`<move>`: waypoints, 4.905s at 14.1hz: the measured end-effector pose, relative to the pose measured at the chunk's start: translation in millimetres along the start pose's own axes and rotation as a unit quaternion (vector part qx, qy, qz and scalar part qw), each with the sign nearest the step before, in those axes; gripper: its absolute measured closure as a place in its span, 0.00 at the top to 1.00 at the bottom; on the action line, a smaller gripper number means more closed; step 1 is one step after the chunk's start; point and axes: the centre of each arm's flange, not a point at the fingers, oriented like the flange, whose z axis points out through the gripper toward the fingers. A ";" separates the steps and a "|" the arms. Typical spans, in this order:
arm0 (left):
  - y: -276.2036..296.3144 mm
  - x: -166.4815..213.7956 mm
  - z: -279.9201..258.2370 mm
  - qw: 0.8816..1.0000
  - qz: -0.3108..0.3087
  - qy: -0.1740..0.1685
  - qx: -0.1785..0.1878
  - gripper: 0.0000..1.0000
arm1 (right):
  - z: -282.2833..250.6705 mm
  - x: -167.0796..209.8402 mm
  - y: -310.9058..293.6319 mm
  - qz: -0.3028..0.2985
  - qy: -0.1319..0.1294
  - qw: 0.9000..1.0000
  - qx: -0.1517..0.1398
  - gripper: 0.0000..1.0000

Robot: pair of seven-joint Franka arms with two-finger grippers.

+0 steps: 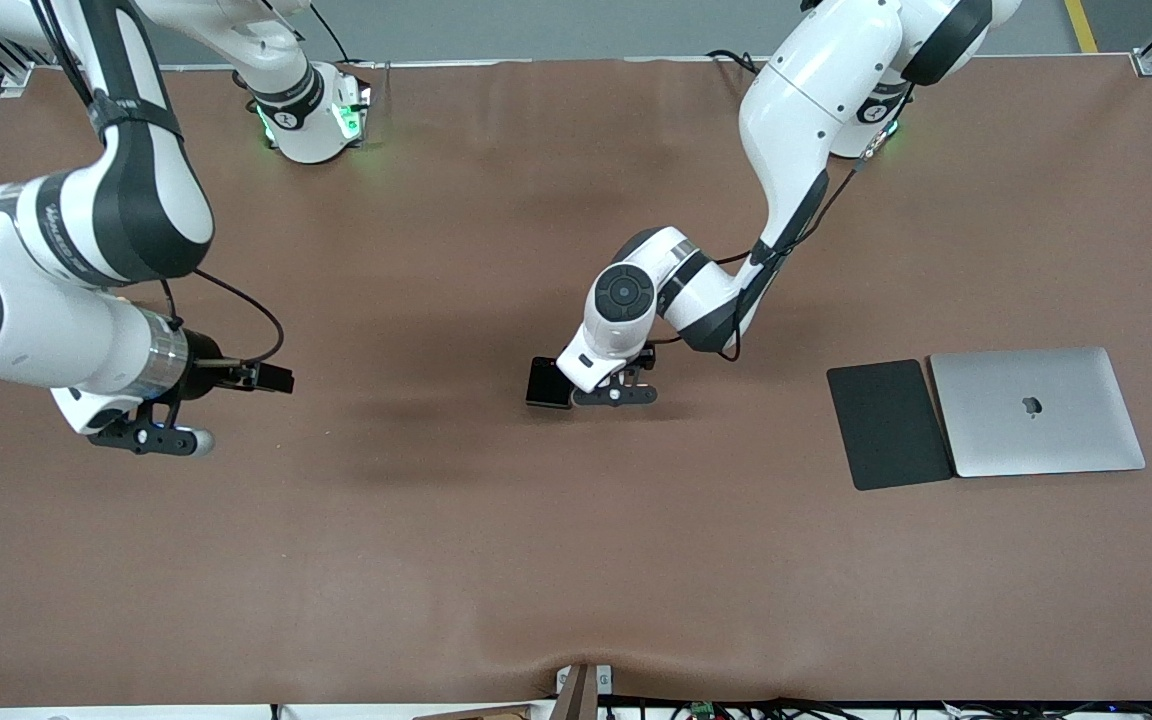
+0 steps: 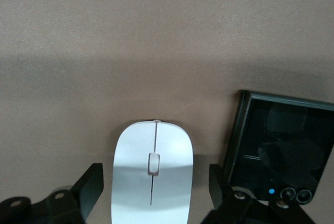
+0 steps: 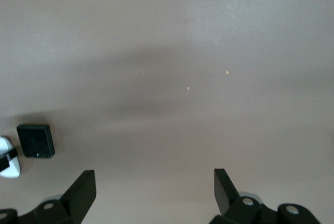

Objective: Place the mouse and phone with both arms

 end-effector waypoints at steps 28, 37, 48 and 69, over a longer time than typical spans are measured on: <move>-131.0 103.3 -176.2 0.999 0.002 0.051 0.010 0.61 | 207.2 -20.0 -237.4 -0.013 0.015 1.000 -0.014 1.00; -347.3 159.4 -184.6 0.999 0.003 0.003 0.034 0.61 | 279.4 -58.8 -295.7 -0.057 0.031 0.998 -0.011 1.00; -432.1 143.2 -82.7 0.999 -0.027 0.004 0.018 0.61 | 302.4 -71.6 -312.4 -0.055 0.040 0.998 -0.001 1.00; -457.4 140.8 -41.1 0.999 -0.049 -0.001 0.009 0.61 | 311.8 -90.8 -322.0 -0.017 0.023 0.999 -0.027 0.93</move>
